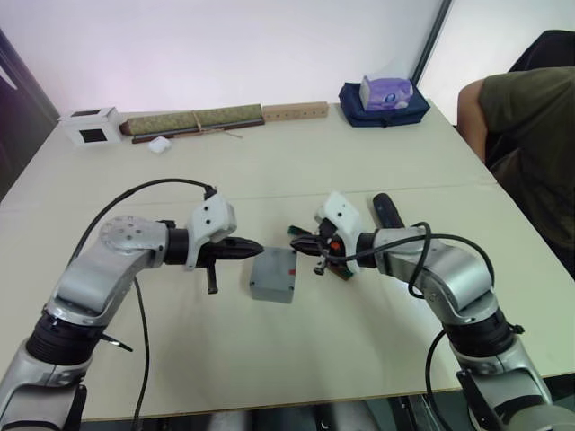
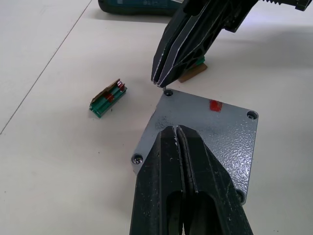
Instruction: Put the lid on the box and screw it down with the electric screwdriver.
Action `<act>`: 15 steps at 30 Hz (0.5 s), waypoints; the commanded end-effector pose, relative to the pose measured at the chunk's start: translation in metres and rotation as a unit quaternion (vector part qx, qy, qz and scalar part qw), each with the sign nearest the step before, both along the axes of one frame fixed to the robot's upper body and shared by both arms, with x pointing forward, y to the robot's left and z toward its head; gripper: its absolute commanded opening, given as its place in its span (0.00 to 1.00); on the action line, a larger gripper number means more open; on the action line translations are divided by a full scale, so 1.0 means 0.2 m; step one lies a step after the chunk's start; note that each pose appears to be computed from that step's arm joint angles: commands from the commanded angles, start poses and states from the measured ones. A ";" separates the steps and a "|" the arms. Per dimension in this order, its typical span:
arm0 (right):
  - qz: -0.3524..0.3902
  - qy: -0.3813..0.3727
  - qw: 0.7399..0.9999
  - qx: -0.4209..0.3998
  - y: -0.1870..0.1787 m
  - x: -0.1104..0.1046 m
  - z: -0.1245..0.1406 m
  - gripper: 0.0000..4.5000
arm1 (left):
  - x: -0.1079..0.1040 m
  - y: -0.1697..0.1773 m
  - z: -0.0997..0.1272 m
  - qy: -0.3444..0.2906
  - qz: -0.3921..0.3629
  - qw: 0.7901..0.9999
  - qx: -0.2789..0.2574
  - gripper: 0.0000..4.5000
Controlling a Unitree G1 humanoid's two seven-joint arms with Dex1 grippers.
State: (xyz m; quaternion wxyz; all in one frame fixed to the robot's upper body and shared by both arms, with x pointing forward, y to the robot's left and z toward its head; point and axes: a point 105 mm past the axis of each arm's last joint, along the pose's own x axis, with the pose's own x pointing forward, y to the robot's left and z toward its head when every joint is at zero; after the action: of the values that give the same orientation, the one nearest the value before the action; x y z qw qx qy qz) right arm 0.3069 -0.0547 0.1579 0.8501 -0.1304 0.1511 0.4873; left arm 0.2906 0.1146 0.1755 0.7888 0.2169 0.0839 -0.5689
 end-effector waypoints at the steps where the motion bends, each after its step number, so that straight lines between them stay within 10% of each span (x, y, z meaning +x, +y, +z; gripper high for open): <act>1: 0.021 -0.025 0.999 0.013 0.02 -0.03 0.09 0.01 | -0.01 -0.02 0.05 -0.023 -0.012 1.000 -0.004 0.00; 15: 0.023 -0.022 0.999 0.002 0.03 -0.03 0.05 0.01 | -0.01 -0.02 0.05 -0.024 -0.010 1.000 -0.004 0.00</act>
State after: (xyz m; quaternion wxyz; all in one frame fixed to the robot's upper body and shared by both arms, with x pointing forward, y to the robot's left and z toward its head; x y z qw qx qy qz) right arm 0.3012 -0.0513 0.1588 0.8421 -0.1280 0.1524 0.5013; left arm 0.2908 0.1143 0.1759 0.7890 0.2172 0.0827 -0.5687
